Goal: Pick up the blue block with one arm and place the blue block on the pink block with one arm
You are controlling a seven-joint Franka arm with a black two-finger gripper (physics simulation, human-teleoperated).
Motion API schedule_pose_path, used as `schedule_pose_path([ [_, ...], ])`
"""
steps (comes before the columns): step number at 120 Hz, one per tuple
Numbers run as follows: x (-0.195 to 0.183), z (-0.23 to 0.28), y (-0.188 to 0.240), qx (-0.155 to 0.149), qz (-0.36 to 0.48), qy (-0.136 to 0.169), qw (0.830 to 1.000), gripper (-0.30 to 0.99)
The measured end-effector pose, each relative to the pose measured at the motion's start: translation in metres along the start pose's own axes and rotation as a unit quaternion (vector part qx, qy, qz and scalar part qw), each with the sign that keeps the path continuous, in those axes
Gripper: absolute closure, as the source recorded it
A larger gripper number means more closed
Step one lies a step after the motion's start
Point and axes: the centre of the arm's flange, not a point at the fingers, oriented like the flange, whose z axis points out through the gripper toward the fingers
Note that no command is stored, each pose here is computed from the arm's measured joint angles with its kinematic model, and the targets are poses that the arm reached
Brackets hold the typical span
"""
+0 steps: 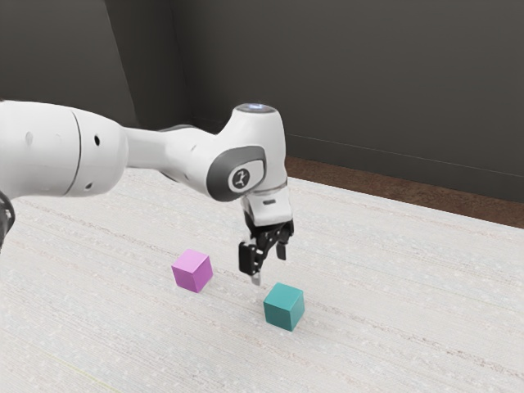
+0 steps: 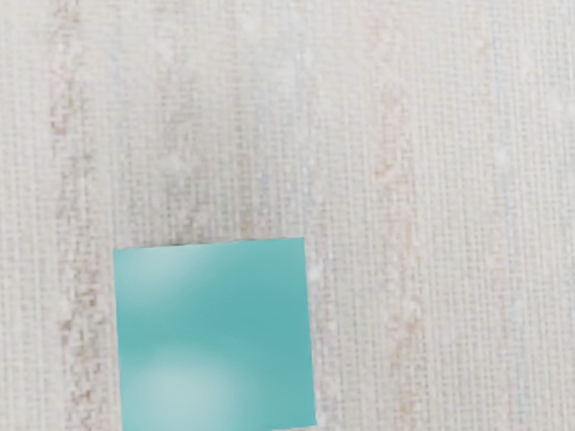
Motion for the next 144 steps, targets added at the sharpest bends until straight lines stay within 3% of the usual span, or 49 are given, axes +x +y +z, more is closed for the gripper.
schedule_pose_path([
  [63,-0.001,0.071,-0.014,-0.012,-0.03,0.003,0.999,0.0],
  [132,-0.001,0.106,-0.024,-0.005,-0.048,0.011,0.999,0.0],
  [144,-0.002,0.106,-0.025,-0.003,-0.05,0.013,0.999,0.12],
])
